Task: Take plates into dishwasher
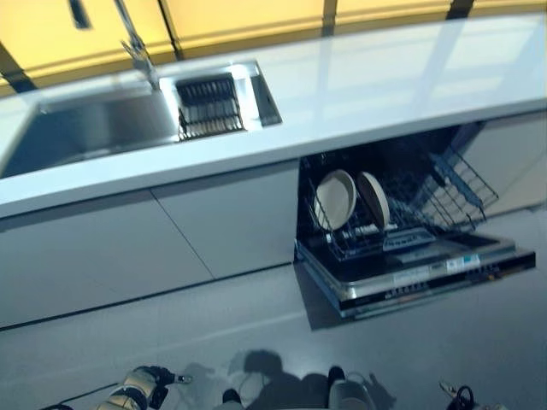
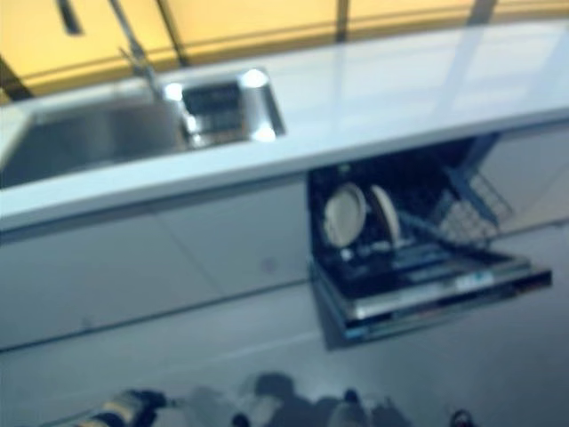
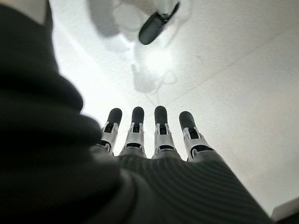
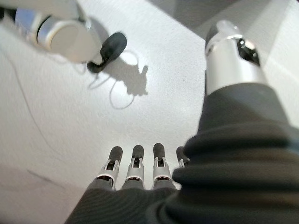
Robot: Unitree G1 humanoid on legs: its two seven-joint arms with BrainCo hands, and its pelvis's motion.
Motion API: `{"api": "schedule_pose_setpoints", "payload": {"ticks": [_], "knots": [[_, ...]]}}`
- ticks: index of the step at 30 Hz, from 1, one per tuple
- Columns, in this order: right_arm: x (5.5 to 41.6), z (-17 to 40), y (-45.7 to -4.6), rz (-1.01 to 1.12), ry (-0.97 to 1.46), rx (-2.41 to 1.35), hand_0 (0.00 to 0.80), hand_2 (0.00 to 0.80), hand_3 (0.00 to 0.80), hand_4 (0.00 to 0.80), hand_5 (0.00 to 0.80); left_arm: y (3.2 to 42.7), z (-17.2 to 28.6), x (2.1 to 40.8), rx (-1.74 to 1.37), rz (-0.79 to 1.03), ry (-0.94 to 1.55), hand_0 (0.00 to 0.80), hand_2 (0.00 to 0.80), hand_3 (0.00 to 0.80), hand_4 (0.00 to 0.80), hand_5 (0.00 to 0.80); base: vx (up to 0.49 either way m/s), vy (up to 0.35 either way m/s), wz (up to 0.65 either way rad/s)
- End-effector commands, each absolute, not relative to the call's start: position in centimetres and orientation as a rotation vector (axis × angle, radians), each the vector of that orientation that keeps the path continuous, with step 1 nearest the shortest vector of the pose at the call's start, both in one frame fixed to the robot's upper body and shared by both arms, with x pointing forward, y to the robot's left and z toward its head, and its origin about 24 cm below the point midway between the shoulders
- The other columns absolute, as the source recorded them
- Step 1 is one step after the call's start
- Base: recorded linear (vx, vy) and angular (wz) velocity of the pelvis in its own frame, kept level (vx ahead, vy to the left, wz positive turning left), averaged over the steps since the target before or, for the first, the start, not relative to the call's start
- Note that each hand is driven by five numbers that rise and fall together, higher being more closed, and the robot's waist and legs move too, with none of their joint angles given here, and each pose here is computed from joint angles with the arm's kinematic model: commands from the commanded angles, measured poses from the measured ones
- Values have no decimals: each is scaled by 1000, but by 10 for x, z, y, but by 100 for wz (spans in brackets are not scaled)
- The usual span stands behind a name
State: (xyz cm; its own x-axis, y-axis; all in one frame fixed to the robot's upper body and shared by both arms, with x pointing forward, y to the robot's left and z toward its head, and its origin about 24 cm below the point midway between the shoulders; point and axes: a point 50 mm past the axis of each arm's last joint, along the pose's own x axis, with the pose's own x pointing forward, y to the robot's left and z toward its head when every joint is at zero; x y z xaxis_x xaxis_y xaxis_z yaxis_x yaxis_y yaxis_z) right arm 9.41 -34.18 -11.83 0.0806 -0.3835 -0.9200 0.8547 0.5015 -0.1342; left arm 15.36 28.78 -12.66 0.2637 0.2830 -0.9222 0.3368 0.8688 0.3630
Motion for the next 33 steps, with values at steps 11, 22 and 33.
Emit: {"api": "schedule_pose_setpoints", "payload": {"ticks": [11,22,33], "knots": [[219,-46,-360,-832,488,928,0,0,0,0,0,269,-122,181,476,-33,1288,0,0,0,0,0,-83,71,-5],[312,32,-321,-415,184,1093,0,0,0,0,0,279,-115,185,525,-15,1345,0,0,0,0,0,-19,-69,15],[384,161,-267,25,-30,885,0,0,0,0,0,281,-105,198,550,-26,1372,0,0,0,0,0,21,3,7]]}}
